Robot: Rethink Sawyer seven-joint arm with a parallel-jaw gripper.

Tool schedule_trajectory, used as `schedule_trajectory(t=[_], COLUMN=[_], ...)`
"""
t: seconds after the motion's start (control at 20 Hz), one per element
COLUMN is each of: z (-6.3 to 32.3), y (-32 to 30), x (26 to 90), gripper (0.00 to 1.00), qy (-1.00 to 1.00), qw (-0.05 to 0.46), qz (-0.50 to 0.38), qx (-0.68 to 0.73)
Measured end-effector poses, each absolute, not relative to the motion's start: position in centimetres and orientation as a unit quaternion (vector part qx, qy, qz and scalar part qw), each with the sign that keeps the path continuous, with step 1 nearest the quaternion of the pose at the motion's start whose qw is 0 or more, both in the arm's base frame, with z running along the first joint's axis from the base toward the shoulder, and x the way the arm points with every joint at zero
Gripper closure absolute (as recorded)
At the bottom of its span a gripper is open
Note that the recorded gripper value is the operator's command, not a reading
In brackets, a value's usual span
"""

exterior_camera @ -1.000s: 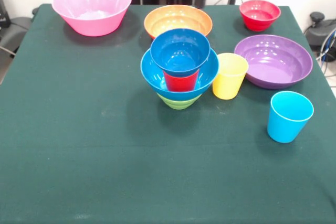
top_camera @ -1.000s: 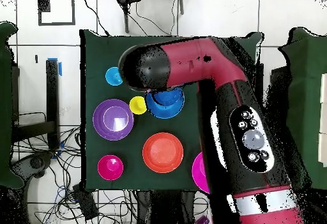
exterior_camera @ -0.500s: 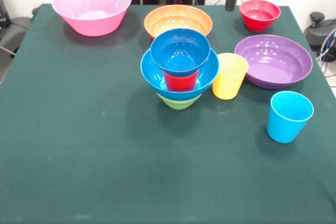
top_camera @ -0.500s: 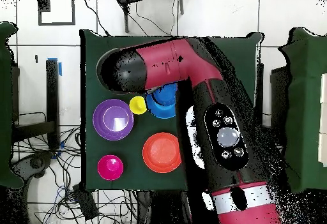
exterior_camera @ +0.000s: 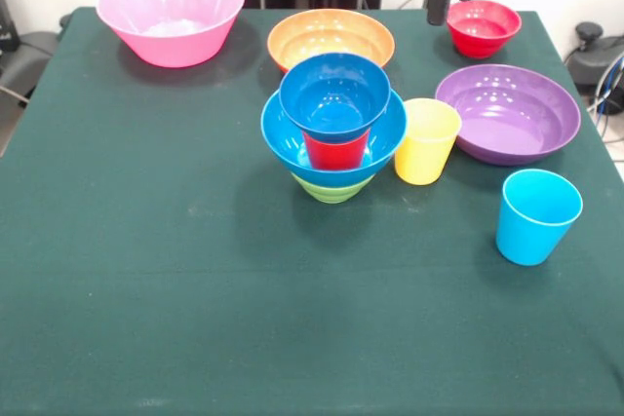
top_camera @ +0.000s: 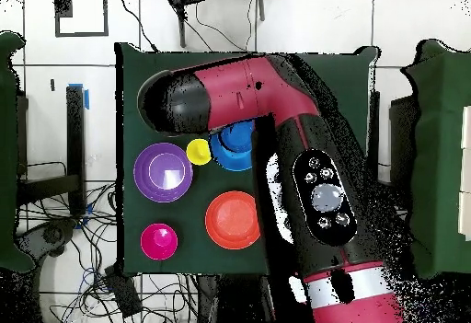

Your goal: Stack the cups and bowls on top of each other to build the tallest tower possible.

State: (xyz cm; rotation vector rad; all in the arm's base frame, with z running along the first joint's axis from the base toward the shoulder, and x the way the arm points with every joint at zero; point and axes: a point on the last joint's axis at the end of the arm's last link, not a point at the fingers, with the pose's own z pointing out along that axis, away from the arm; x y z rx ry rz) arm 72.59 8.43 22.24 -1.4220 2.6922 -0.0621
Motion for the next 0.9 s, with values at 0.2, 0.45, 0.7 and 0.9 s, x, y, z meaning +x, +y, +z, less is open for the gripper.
schedule_trajectory(t=[0.2,0.45,0.7,0.9], z=[22.1,21.1,20.0,19.4], y=[8.5,8.8,9.0,9.1], x=[72.9,73.9,74.9,75.8], gripper=[0.0,0.0,0.0,0.0], qy=[0.883,0.886,0.889,0.893], qw=[0.057,0.075,0.085,0.092], qz=[-0.023,-0.025,-0.026,-0.026], qx=[-0.465,-0.458,-0.448,-0.44])
